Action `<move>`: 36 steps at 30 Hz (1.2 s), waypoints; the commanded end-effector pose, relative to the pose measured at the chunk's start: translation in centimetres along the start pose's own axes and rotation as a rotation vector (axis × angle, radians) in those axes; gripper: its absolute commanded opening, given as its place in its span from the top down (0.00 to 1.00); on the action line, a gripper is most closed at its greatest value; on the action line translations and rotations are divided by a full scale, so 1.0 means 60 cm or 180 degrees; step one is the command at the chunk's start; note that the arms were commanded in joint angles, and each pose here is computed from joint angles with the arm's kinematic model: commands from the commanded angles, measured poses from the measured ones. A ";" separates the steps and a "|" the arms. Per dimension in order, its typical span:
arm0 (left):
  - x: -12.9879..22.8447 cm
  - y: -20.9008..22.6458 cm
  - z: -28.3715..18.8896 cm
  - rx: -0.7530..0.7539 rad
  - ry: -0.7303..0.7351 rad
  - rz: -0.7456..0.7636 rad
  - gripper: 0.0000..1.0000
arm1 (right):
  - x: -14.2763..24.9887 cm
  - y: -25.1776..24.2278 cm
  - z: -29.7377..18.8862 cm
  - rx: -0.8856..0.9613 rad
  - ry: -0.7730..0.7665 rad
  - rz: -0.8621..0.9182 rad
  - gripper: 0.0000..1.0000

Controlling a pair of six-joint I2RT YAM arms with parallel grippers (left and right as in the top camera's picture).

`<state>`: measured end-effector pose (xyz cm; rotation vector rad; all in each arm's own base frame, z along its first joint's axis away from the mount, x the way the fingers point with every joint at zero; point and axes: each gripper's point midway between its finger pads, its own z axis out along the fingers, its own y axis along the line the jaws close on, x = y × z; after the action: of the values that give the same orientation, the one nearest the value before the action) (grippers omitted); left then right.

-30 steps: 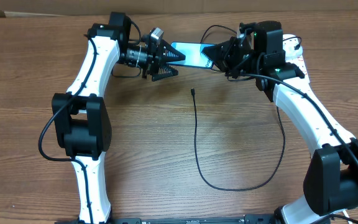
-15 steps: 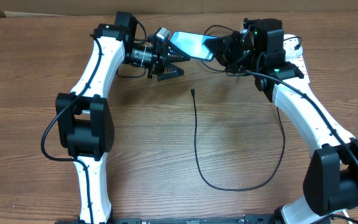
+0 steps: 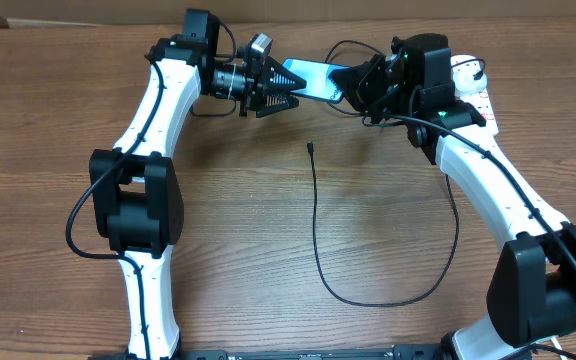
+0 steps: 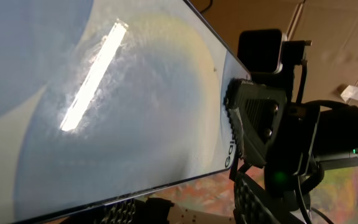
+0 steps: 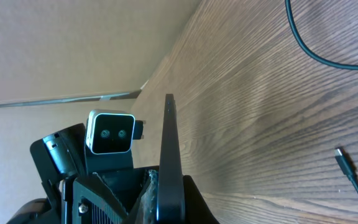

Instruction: Plug charger to phone and switch on socket

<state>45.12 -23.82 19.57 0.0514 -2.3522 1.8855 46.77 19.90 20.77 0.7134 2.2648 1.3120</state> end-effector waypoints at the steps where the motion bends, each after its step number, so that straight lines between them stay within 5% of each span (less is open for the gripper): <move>1: -0.003 -0.011 0.009 -0.0024 -0.0005 -0.0010 0.53 | 0.019 0.059 -0.021 -0.0263 0.0078 -0.0141 0.96; 15: -0.023 0.011 0.012 -0.0305 -0.0197 -0.0129 0.57 | 0.022 0.090 -0.025 -0.0510 0.0153 -0.0113 0.96; 36: -0.089 -0.043 0.009 -0.0063 -0.0538 -0.0025 0.63 | 0.075 0.093 -0.015 -0.0498 0.0497 -0.0113 0.96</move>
<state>50.07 -24.62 20.07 0.2288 -2.4715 1.8916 46.93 20.89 22.63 0.7053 2.2125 1.4112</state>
